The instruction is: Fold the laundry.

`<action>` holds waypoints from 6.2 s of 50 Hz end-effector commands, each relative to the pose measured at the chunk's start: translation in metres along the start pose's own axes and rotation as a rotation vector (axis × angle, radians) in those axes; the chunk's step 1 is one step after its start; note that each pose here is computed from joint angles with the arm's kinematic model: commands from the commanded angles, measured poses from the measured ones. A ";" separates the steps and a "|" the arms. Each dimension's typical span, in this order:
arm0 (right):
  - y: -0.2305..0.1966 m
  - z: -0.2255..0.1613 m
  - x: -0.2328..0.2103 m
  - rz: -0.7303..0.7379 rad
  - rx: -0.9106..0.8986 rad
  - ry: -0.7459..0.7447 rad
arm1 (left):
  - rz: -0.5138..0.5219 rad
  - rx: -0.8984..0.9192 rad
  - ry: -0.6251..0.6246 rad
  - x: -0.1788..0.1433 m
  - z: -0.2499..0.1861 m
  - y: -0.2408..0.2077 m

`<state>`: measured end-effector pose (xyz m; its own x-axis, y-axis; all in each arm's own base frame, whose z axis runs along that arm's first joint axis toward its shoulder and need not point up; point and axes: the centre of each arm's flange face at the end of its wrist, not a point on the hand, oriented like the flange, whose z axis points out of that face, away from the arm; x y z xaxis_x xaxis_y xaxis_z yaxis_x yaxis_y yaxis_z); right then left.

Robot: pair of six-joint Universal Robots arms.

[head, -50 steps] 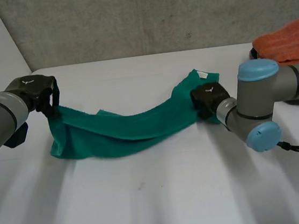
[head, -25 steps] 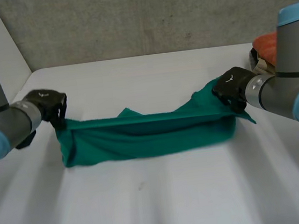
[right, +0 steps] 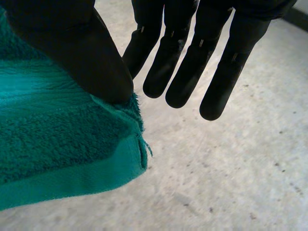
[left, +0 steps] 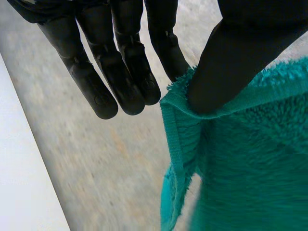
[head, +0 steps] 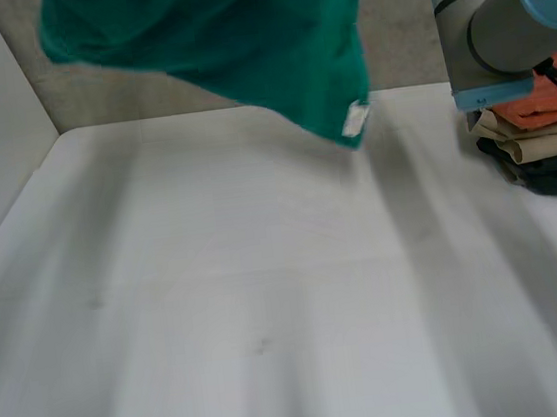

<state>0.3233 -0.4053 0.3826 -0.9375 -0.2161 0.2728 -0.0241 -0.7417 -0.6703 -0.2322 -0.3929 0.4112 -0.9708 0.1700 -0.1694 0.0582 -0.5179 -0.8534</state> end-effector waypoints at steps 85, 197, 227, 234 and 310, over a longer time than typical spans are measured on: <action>0.079 -0.180 -0.011 -0.108 -0.816 -0.399 | 0.372 -0.839 0.248 0.010 -0.139 0.211; 0.056 -0.243 0.021 -0.439 -1.271 -0.790 | 0.705 -1.075 0.628 0.015 -0.228 0.130; 0.107 -0.159 0.000 -0.452 -0.914 -0.445 | 0.649 -0.776 0.381 0.016 -0.093 0.148; 0.069 -0.040 0.018 -0.379 -0.412 -0.042 | 0.531 -0.263 0.041 -0.004 0.003 0.068; 0.075 -0.198 -0.086 0.509 -0.978 -0.145 | 0.285 -0.443 0.483 0.070 -0.129 -0.013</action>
<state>0.3075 -0.3205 0.1746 -0.8639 -0.5020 -0.0421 -0.1035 0.2586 -0.9604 -0.2623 -0.2893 0.3221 -0.7093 0.4721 -0.5235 0.4965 -0.1925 -0.8464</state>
